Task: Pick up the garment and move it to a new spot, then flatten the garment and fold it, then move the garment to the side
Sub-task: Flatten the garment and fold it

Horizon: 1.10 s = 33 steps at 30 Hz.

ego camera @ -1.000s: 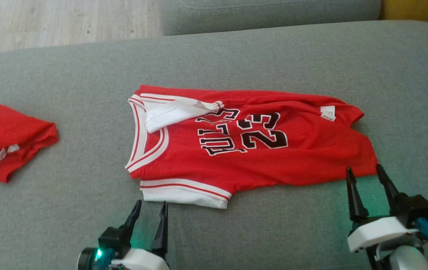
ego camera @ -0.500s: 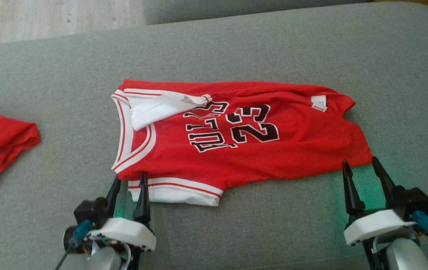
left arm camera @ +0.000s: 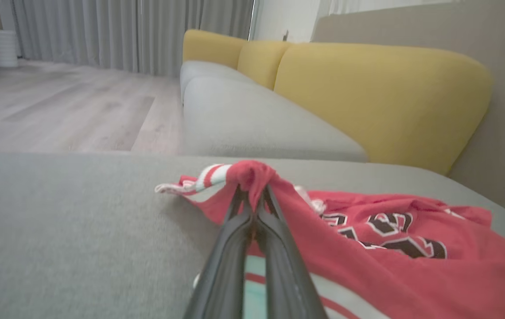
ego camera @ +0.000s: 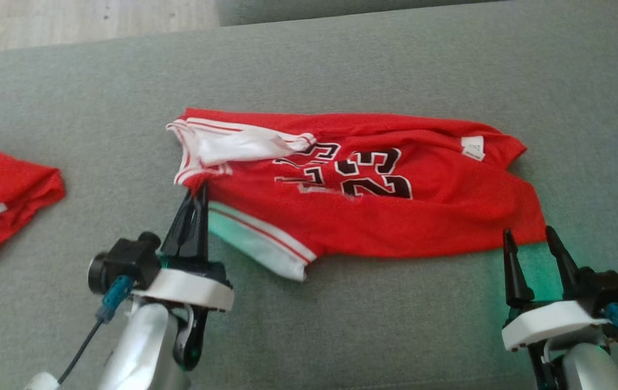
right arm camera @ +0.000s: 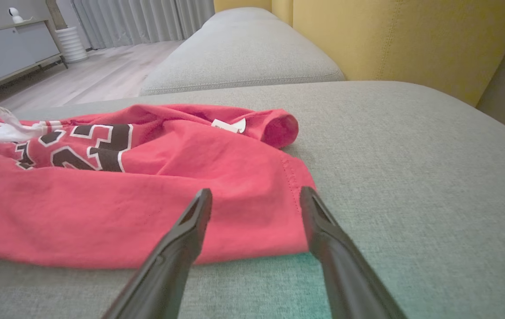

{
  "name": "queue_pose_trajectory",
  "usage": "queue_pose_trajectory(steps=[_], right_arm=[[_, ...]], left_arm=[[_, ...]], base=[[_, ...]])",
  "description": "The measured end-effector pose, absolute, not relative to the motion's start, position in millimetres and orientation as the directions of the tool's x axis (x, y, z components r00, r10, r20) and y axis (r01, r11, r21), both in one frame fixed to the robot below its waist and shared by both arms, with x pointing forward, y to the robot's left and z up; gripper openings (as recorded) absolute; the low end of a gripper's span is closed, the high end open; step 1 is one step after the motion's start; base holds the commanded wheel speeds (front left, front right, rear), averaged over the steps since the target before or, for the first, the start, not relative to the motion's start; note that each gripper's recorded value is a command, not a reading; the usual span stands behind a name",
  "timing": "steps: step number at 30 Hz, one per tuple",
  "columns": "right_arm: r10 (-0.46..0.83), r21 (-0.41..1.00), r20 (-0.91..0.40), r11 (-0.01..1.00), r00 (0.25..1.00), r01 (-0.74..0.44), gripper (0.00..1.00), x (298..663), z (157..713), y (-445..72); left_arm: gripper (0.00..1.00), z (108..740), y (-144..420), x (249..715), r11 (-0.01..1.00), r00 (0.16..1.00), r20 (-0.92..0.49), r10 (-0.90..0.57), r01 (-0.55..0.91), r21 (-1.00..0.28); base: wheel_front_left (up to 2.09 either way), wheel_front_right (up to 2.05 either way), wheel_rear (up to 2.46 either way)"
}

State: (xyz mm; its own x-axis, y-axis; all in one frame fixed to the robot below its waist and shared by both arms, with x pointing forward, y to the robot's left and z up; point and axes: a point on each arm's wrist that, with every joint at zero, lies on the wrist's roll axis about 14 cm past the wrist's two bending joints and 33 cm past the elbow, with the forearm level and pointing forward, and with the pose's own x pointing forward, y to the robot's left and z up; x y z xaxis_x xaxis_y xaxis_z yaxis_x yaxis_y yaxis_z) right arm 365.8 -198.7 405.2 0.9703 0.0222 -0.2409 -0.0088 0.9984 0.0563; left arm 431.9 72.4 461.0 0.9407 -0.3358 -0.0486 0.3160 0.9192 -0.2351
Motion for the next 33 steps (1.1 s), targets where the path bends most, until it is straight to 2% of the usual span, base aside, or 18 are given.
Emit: queue_pose_trajectory(steps=[10, 15, 19, 24, 29, 33], right_arm=[[0.047, 0.099, -0.232, 0.995, 0.972, -0.024, 1.0, 372, 406, -184], [0.042, 0.111, -0.226, 0.994, 0.973, -0.017, 1.0, 375, 407, -184], [0.067, 0.117, -0.234, 0.992, 0.97, -0.04, 1.0, 378, 404, -175], [0.091, 0.121, -0.25, 0.991, 0.964, -0.062, 1.0, 382, 398, -167], [0.105, 0.122, -0.249, 0.99, 0.963, -0.077, 1.0, 389, 397, -162], [0.07, 0.124, -0.218, 0.991, 0.974, -0.043, 1.0, 403, 406, -174]], left_arm=[[0.0, 523, 67, 428, 0.918, 0.924, 0.136, -0.357, 0.374, -0.133], [0.0, 532, 67, 412, 0.921, 0.924, 0.164, -0.345, 0.367, -0.128], [0.0, 531, 65, 398, 0.919, 0.923, 0.161, -0.35, 0.372, -0.133], [0.0, 520, 69, 403, 0.926, 0.93, 0.127, -0.345, 0.359, -0.113], [0.0, 494, 84, 443, 0.95, 0.952, 0.043, -0.303, 0.305, -0.065], [0.0, 470, 93, 481, 0.961, 0.96, -0.038, -0.277, 0.276, -0.023]], base=[[0.0, 0.0, 0.0], [0.0, 0.0, 0.0], [0.0, 0.0, 0.0], [0.0, 0.0, 0.0], [0.0, 0.0, 0.0], [0.0, 0.0, 0.0]])
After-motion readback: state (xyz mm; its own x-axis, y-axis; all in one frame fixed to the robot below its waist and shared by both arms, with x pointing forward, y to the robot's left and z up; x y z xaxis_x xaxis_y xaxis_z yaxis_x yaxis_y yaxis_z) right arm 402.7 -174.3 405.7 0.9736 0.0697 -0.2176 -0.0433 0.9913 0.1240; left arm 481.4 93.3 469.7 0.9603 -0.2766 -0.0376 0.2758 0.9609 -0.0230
